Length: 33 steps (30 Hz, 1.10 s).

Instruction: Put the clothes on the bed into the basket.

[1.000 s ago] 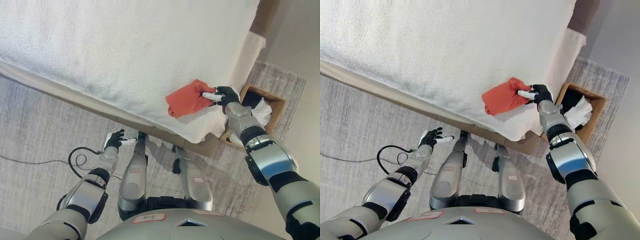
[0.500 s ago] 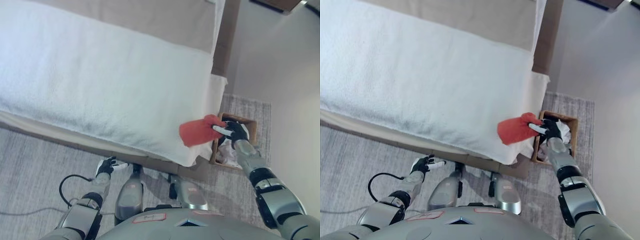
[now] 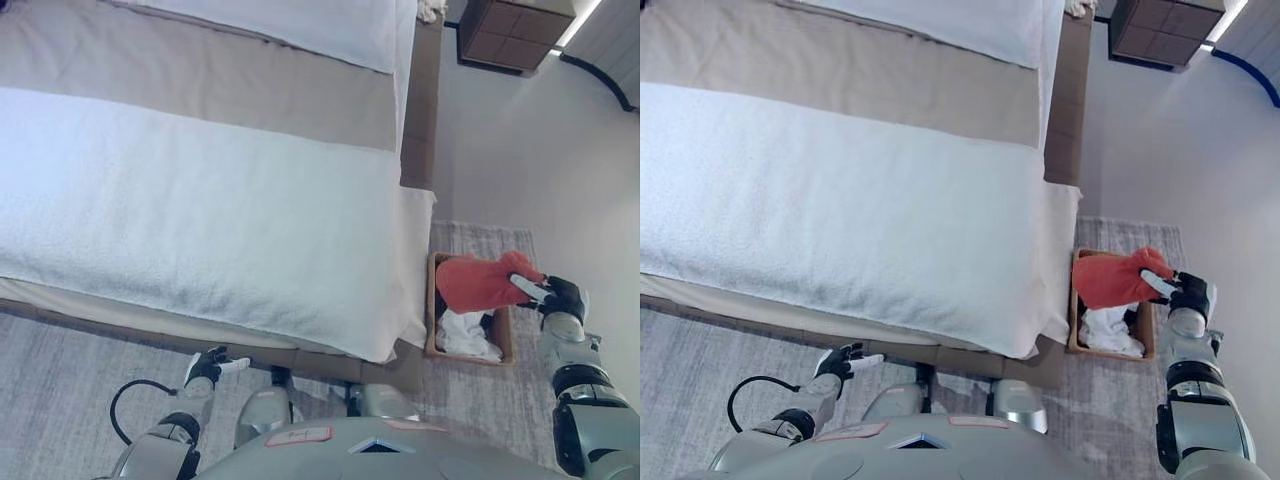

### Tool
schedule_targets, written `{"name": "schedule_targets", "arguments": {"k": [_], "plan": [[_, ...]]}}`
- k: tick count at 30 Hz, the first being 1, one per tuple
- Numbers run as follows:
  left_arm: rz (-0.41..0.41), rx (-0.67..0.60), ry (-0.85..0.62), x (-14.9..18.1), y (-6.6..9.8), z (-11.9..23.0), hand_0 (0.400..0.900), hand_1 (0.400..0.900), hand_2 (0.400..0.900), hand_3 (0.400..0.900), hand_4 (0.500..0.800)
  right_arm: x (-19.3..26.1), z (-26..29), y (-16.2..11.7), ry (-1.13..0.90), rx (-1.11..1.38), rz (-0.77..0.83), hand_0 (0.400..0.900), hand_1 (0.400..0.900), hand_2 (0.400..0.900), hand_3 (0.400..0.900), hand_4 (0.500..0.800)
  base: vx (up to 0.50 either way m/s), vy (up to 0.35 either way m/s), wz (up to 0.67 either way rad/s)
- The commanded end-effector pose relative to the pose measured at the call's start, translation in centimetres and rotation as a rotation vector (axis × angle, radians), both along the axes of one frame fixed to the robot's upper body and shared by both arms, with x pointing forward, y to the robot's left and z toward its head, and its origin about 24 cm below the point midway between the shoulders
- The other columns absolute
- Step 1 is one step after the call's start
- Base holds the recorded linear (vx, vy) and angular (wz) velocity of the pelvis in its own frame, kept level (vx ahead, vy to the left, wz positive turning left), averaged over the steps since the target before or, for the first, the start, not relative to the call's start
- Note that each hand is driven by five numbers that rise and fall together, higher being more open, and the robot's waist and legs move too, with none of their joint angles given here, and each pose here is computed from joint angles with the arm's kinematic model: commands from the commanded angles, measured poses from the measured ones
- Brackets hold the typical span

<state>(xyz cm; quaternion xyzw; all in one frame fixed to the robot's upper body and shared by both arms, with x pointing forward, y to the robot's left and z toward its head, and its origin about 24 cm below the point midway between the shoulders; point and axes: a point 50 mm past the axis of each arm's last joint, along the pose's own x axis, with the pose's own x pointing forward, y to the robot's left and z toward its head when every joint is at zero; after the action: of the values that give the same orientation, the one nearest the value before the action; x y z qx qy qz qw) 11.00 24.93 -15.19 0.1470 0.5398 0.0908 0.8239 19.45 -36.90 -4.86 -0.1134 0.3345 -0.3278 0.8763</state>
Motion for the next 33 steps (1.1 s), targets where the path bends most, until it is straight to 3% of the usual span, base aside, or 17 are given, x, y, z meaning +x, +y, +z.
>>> {"name": "schedule_targets", "arguments": {"k": [1,9,11,12,21,33], "plan": [[-0.01,0.044,0.032,-0.3,1.1,0.1,0.9,0.9,0.9,0.9,0.8,0.5,4.2,-4.3,-0.101,-0.117,-0.115,0.4,0.4,0.4,0.4,0.5,0.035,-0.019,0.01],[-0.012,0.03,0.066,-1.2,0.7,-0.3,0.9,0.9,0.9,0.9,0.8,-0.7,4.2,-5.8,-0.066,-0.069,-0.212,0.4,0.4,0.4,0.4,0.5,0.017,-0.013,0.01],[-0.013,0.023,0.074,-1.4,0.5,-0.4,0.9,0.9,0.9,0.9,0.8,-1.2,4.1,-6.1,-0.074,-0.039,-0.259,0.559,0.559,0.559,0.559,0.595,0.0,0.0,0.0],[-0.015,0.023,0.078,-1.5,0.5,-0.4,0.9,0.9,0.9,0.9,0.8,-1.4,4.1,-6.3,-0.077,-0.029,-0.281,0.9,0.9,0.9,0.9,0.8,0.016,-0.016,0.04],[-0.019,0.018,0.098,-1.9,0.3,-0.6,0.9,0.9,0.9,0.9,0.8,-3.3,4.5,-7.9,-0.167,0.079,-0.507,0.9,0.9,0.9,0.9,0.8,0.017,-0.016,0.06],[-0.039,0.007,0.096,-1.8,-0.1,-0.7,0.9,0.9,0.9,0.9,0.8,-2.9,3.8,-7.0,-0.121,0.1,-0.467,0.9,0.9,0.9,0.9,0.8,0.001,-0.001,0.0]]}}
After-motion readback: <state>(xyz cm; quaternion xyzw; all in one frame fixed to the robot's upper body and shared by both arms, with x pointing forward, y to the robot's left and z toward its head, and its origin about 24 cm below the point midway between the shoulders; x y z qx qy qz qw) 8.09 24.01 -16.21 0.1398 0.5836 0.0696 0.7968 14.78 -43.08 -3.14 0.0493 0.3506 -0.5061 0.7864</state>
